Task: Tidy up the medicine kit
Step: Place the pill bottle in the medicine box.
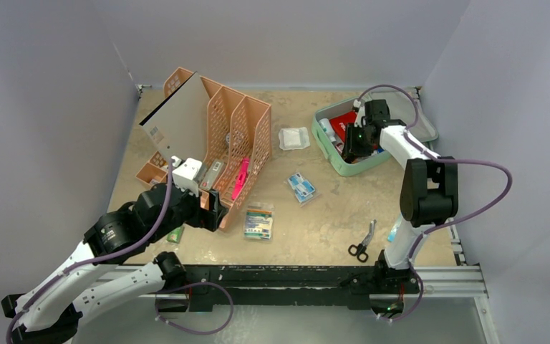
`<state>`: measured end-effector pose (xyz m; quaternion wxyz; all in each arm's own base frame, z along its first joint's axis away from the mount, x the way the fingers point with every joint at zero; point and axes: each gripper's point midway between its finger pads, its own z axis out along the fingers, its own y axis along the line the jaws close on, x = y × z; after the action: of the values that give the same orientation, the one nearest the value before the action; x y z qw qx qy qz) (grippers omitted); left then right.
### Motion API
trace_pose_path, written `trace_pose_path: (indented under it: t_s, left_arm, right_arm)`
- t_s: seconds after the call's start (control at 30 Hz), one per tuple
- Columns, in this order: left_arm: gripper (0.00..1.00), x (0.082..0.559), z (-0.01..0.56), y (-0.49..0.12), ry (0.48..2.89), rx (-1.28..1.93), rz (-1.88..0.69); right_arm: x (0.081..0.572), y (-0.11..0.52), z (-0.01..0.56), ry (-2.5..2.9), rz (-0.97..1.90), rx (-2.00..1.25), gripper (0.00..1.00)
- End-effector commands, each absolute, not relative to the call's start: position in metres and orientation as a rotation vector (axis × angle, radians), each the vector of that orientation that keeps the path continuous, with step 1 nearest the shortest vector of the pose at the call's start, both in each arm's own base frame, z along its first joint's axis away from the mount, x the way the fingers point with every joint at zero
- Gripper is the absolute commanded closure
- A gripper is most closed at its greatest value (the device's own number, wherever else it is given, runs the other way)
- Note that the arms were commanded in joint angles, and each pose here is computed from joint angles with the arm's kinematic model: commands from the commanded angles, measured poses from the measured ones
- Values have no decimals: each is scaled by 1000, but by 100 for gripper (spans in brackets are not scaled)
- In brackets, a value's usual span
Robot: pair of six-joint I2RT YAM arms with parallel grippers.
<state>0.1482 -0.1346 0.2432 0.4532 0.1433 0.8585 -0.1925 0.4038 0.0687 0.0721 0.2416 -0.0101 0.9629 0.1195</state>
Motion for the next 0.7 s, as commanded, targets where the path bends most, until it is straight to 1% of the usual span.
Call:
trace_pose_path:
  t_s: [0.0, 0.2, 0.4, 0.67]
  left_arm:
    - [12, 151, 258, -135, 2090, 308, -497]
    - [12, 152, 255, -135, 2092, 307, -493]
    - [12, 153, 253, -138, 2093, 311, -496]
    - [12, 156, 249, -136, 2093, 340, -454]
  right_arm:
    - [415, 83, 87, 2591, 417, -48, 58]
    - [416, 87, 82, 2592, 448, -28, 67]
    - [416, 91, 88, 2573, 482, -13, 68]
    - [419, 82, 135, 2536, 413, 78, 55]
